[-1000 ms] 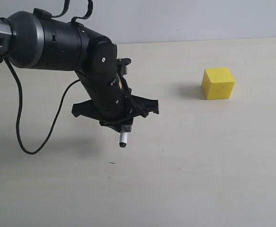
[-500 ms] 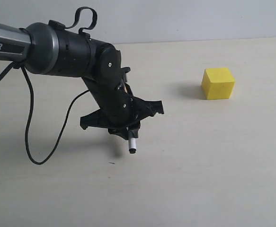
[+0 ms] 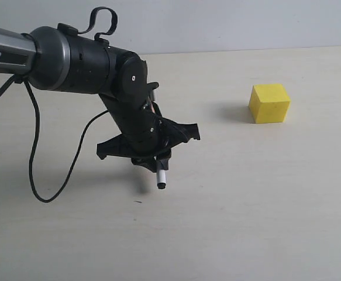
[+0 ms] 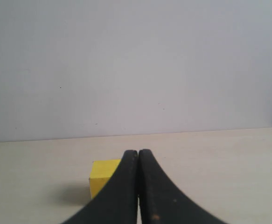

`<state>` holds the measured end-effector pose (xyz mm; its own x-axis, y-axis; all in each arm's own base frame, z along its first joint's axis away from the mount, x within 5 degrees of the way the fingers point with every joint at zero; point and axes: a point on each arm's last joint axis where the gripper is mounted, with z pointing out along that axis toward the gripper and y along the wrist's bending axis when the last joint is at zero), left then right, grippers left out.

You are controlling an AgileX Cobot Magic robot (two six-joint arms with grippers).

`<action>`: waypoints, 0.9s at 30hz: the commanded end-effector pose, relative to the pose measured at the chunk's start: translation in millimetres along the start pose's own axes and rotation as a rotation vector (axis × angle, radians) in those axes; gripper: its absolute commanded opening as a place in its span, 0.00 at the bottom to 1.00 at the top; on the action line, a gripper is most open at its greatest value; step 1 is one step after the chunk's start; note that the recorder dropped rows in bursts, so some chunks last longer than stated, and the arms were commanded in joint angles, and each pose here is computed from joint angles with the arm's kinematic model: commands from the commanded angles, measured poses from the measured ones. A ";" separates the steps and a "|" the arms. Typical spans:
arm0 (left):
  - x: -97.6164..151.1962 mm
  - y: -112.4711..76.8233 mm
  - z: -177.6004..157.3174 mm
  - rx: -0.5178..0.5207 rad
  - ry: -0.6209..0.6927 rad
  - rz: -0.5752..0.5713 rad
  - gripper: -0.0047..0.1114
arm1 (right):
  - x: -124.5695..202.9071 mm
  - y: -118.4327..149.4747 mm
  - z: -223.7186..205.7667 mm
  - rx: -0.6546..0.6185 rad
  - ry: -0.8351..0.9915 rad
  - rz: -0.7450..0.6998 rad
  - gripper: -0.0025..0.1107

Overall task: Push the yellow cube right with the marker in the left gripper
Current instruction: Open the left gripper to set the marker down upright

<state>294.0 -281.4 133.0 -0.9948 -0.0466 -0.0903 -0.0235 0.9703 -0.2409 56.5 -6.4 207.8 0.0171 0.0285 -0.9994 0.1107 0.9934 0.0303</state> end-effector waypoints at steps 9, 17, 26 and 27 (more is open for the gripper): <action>-0.8 6.9 18.8 -0.039 0.046 -0.010 0.04 | 0.6 -0.4 -0.4 0.007 -0.008 -0.002 0.02; -1.4 5.8 18.9 -0.027 0.039 -0.013 0.04 | 0.6 -0.4 -0.4 0.007 -0.008 -0.002 0.02; -1.1 3.6 18.9 -0.002 0.043 0.005 0.44 | 0.6 -0.4 -0.4 0.007 -0.008 -0.002 0.02; -1.1 3.3 18.9 0.001 0.043 0.001 0.48 | 0.6 -0.4 -0.4 0.007 -0.008 -0.002 0.02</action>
<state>294.9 -282.1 115.0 -0.9985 -0.0334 -0.0423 -0.0228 0.9729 -0.2302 56.5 -6.4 207.8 0.0171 0.0285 -0.9994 0.1107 0.9934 0.0303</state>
